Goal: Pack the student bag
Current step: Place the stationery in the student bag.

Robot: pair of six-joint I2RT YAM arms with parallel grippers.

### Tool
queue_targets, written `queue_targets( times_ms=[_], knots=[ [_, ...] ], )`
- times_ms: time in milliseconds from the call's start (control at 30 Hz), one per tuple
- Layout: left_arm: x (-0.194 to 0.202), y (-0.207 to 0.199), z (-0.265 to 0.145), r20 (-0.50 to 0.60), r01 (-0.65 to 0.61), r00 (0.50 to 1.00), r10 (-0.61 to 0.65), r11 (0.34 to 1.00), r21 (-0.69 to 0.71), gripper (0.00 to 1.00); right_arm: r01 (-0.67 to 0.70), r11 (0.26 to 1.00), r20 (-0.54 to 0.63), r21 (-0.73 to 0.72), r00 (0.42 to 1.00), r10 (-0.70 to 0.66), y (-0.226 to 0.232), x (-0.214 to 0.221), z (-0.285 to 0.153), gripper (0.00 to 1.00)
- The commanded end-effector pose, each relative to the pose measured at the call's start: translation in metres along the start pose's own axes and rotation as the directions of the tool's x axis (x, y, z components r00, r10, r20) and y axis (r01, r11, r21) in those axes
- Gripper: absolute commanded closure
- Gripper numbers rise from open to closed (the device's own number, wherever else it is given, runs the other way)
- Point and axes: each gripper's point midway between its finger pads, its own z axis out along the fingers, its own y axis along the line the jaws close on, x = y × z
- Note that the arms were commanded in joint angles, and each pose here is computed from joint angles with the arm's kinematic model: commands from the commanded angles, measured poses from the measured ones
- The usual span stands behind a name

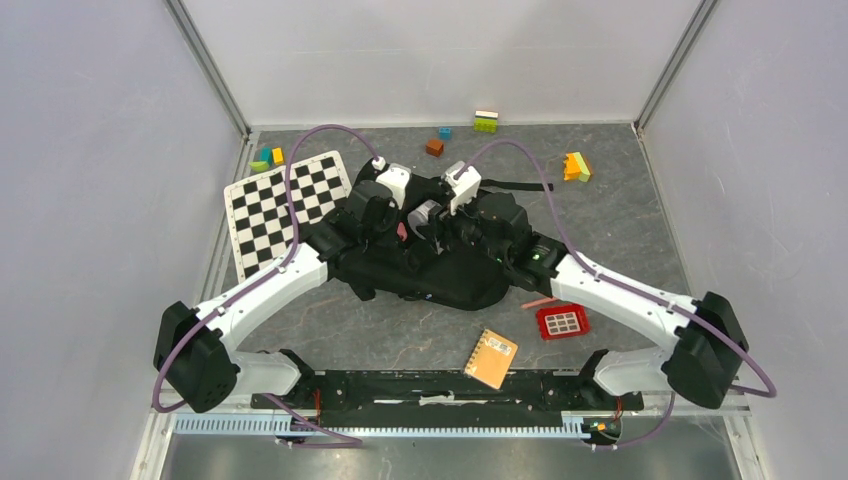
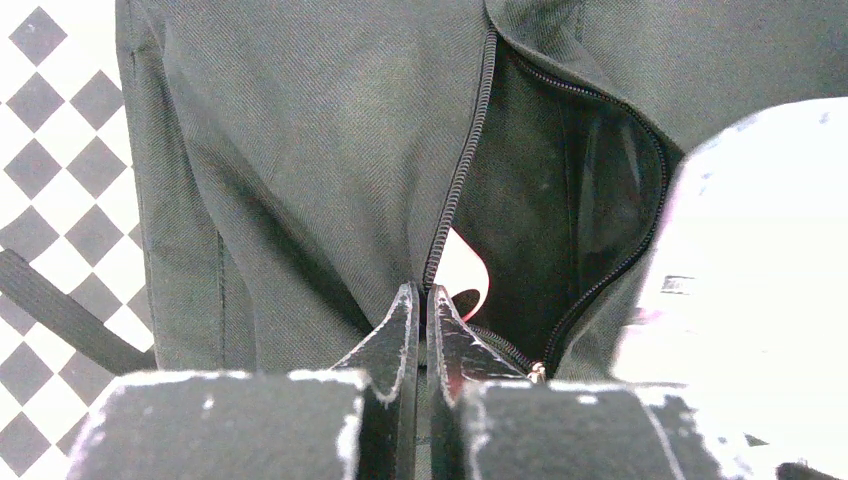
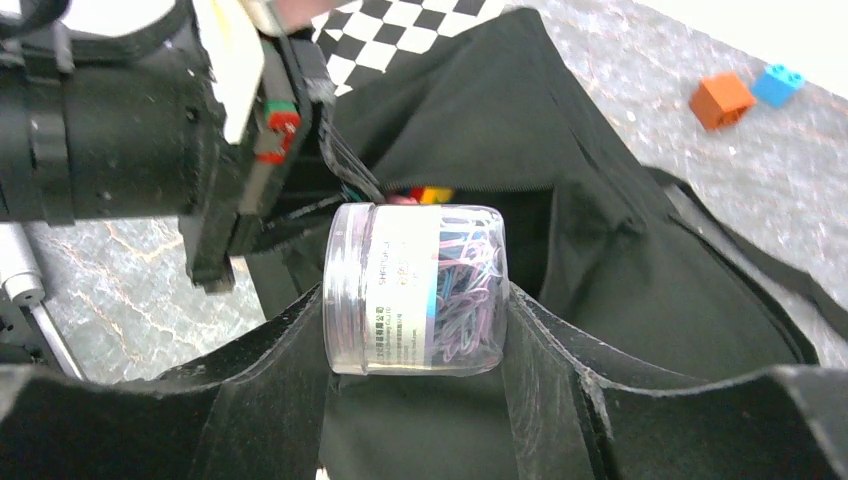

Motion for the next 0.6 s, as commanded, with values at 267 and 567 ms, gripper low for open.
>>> queue_targets(
  times_ms=[267, 567],
  knots=[
    [-0.025, -0.003, -0.008, 0.081, 0.060, 0.995, -0.061, 0.998, 0.019, 0.98, 0.065, 0.997, 0.055, 0.043, 0.996, -0.067, -0.007, 0.007, 0.053, 0.55],
    [-0.030, -0.008, -0.013, 0.097, 0.070, 0.992, -0.075, 0.996, 0.051, 0.98, 0.086, 0.985, 0.066, 0.149, 0.993, -0.097, -0.027, 0.024, 0.081, 0.55]
  ],
)
